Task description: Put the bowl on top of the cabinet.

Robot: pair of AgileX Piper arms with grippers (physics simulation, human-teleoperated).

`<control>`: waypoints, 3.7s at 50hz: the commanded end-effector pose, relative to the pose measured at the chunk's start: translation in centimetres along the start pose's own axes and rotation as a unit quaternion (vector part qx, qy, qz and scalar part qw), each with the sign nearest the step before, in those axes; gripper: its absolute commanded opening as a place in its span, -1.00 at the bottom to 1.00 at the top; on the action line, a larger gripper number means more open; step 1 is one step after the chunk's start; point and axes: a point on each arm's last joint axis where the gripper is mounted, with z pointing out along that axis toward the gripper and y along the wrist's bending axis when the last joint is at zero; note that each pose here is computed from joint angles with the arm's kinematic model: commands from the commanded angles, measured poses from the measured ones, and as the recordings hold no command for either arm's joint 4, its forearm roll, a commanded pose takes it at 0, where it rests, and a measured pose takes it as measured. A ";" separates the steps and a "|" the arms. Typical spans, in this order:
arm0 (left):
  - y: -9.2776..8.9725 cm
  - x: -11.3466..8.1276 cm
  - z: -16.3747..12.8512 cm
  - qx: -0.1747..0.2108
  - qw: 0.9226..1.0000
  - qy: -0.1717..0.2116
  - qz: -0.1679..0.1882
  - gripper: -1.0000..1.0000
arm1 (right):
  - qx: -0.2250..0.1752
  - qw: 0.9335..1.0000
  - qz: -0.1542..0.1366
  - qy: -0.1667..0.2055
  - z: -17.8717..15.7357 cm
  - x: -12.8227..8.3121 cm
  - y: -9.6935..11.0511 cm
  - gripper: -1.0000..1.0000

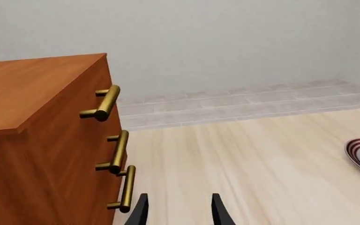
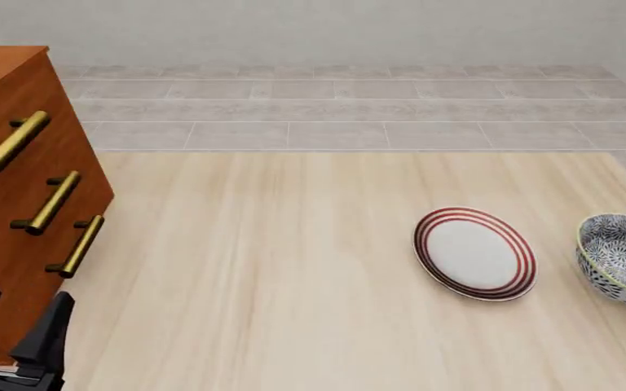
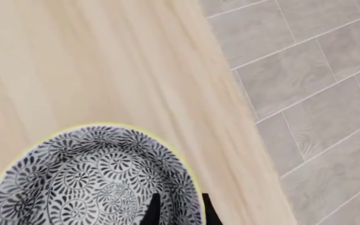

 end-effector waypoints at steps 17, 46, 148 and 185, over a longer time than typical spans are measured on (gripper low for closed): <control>0.0 -0.1 -0.1 0.002 1.000 0.000 -0.001 1.00 | -0.004 0.999 -0.007 -0.039 -4.9 -1.9 1.2 -1.00; 0.0 0.0 -0.1 0.003 1.000 0.000 -0.002 1.00 | 0.010 0.990 -0.009 -0.138 -14.4 -5.8 1.1 -1.00; -0.4 -1.2 0.2 0.036 0.999 0.000 0.006 1.00 | -0.316 0.884 -0.017 -0.344 -31.0 -1.4 15.0 -1.00; -5.5 -8.4 6.9 0.226 0.973 -0.029 -0.024 1.00 | -0.325 0.883 -0.050 -0.335 -29.9 -1.6 16.9 -1.00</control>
